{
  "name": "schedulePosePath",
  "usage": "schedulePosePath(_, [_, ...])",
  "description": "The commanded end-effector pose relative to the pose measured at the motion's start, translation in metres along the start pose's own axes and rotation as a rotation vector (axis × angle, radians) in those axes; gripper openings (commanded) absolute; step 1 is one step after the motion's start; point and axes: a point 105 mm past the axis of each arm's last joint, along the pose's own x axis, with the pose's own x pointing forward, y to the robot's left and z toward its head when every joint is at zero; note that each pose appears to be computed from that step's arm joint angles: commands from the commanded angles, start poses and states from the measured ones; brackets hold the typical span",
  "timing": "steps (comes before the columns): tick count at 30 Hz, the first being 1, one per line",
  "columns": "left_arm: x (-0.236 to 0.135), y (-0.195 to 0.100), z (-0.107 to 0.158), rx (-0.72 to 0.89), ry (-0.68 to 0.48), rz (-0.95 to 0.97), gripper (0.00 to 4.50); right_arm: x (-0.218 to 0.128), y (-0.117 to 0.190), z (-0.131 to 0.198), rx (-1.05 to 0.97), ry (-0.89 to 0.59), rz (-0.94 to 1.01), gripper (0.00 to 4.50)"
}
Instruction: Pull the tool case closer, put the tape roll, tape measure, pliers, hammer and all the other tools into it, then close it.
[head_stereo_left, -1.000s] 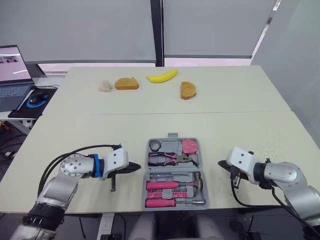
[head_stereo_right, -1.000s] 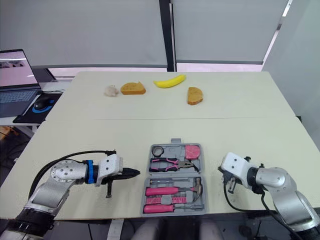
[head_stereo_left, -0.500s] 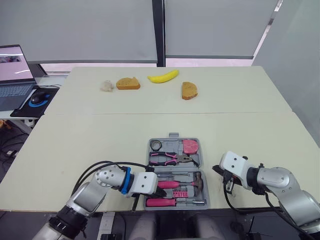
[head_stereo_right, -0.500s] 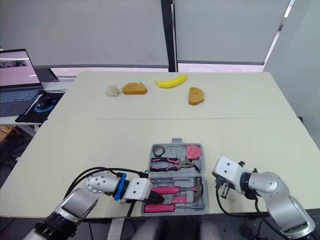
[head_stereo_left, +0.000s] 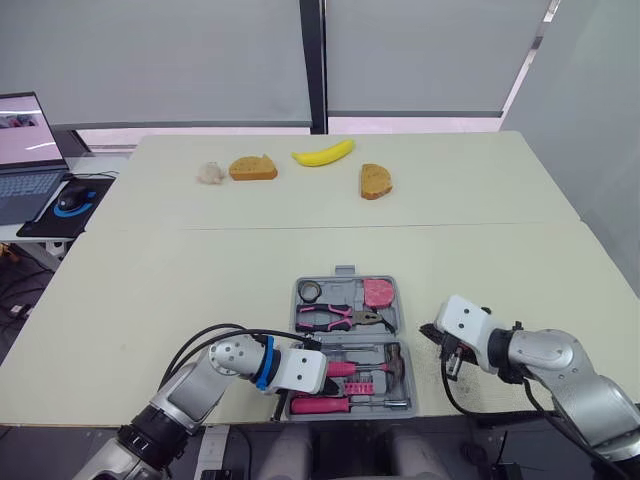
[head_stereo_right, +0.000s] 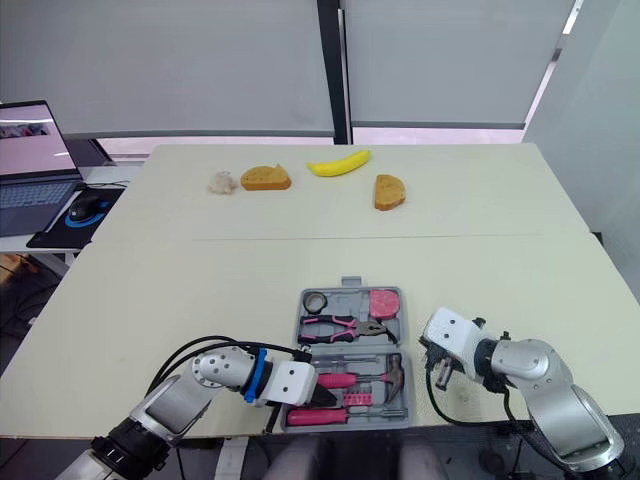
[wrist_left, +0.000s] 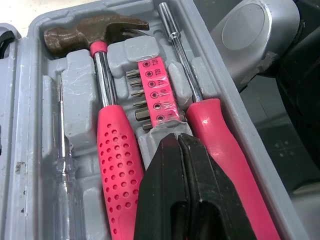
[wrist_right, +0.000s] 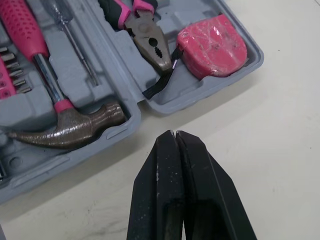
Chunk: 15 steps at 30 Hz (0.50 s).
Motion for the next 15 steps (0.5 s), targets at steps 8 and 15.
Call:
schedulePosePath(8, [0.003,-0.008,-0.011,-0.032,0.059,-0.035,0.00,0.016,-0.047,0.016,0.406,-0.045,-0.018,2.35])
schedulePosePath(15, [0.007,-0.008,-0.008,-0.046,0.068,-0.048,0.00,0.034,-0.057,0.024,0.668,-0.059,-0.011,4.26])
